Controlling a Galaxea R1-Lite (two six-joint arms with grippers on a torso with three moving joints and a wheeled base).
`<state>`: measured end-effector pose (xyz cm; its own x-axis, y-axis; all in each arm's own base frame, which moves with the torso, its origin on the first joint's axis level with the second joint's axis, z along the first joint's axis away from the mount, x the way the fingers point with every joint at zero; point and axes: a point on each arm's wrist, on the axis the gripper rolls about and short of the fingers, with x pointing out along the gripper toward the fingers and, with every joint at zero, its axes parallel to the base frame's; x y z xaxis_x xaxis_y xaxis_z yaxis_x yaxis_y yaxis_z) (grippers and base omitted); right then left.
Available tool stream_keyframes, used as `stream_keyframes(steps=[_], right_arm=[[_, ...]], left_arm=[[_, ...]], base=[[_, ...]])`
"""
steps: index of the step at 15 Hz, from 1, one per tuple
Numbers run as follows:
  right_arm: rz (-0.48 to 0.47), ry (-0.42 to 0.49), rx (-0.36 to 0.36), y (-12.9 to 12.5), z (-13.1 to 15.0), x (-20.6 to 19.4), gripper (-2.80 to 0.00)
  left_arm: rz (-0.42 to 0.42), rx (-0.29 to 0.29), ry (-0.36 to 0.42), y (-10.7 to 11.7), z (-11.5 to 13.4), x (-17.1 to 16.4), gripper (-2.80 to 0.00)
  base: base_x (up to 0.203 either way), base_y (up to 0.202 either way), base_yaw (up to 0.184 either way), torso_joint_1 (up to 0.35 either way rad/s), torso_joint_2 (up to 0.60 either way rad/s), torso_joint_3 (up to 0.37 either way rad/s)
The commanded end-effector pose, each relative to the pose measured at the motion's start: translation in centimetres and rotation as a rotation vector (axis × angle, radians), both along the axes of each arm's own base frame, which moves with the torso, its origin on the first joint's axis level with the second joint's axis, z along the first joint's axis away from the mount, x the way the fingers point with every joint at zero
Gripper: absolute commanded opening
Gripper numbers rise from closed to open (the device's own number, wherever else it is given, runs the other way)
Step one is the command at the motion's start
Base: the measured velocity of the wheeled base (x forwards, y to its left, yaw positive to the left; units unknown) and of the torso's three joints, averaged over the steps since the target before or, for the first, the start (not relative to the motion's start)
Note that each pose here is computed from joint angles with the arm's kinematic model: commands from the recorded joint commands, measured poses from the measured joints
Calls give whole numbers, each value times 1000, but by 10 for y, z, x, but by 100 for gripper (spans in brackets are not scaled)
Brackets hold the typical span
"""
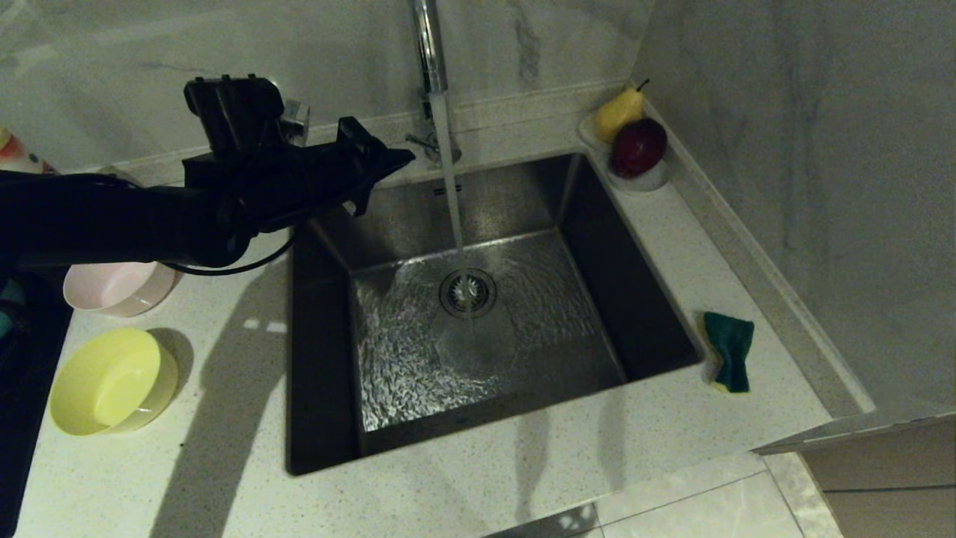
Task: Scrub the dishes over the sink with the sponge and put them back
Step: Turn off the faucet
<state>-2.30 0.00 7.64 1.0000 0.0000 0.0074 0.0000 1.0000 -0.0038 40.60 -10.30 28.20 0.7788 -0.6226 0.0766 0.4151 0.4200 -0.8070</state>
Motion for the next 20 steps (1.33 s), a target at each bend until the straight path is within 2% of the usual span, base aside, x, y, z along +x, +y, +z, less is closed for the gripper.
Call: stream_keyframes(steps=[1, 12, 20], right_arm=[[0, 1, -1, 0, 0, 0, -280], [0, 1, -1, 0, 0, 0, -280], [0, 1, -1, 0, 0, 0, -280]], left_arm=[[-5, -16, -1, -1, -1, 5, -280], [3, -21, -3, -5, -11, 23, -280], [3, -34, -46, -5, 1, 23, -280]], base=[[0, 0, 0, 0, 0, 0], [0, 0, 0, 0, 0, 0], [0, 0, 0, 0, 0, 0]])
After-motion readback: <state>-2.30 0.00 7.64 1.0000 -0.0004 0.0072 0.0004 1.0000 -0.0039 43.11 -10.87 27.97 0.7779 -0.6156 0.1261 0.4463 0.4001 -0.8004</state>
